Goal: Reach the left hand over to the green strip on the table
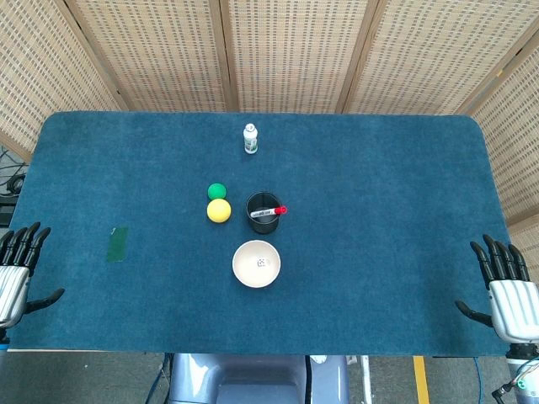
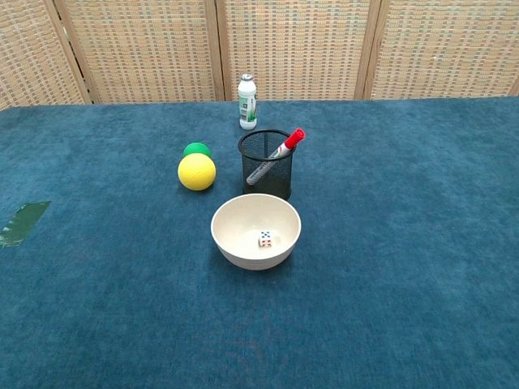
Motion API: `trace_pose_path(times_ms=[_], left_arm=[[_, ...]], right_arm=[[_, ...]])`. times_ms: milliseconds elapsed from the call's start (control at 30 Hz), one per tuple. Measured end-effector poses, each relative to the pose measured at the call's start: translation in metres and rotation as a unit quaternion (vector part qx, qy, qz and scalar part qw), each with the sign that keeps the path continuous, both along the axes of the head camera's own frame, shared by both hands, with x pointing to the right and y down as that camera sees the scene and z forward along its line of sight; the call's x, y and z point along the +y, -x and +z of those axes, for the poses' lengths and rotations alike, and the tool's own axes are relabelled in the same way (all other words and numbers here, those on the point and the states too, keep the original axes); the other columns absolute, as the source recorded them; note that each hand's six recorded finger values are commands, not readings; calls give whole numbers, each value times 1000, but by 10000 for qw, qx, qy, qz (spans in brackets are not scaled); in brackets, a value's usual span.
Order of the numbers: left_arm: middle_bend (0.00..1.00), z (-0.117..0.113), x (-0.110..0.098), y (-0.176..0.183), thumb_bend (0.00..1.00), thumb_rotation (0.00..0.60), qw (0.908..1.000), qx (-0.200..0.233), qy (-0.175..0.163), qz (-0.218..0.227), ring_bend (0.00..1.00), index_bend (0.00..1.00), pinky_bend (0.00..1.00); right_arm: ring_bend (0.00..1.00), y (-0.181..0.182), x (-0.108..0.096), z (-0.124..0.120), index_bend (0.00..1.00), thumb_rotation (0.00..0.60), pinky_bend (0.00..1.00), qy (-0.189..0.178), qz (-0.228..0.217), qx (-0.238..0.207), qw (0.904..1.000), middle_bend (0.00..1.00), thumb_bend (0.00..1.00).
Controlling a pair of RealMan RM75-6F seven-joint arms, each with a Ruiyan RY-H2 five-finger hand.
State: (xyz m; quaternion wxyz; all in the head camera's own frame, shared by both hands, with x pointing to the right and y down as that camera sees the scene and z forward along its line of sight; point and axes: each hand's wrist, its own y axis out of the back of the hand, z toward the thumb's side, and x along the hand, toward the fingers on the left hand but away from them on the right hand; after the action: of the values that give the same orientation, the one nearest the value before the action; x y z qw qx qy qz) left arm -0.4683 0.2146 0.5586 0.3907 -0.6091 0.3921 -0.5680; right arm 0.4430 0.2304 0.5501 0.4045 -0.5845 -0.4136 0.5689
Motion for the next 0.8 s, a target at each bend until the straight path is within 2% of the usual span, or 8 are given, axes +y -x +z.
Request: trace_pose_path(times_ms=[467,800], left_arm=[[0,5,-1,1,0,600,10000,-34,78,-41,0,0,0],[0,25,-6,4,0,600,9989,-95,451,-118,0,0,0]], right_arm=[[0,0,-1,-1,0,600,0,-7,16,-15,10000,0,0],[0,-4,-2,3,0,600,0,75,73,-23,9999,0,0]])
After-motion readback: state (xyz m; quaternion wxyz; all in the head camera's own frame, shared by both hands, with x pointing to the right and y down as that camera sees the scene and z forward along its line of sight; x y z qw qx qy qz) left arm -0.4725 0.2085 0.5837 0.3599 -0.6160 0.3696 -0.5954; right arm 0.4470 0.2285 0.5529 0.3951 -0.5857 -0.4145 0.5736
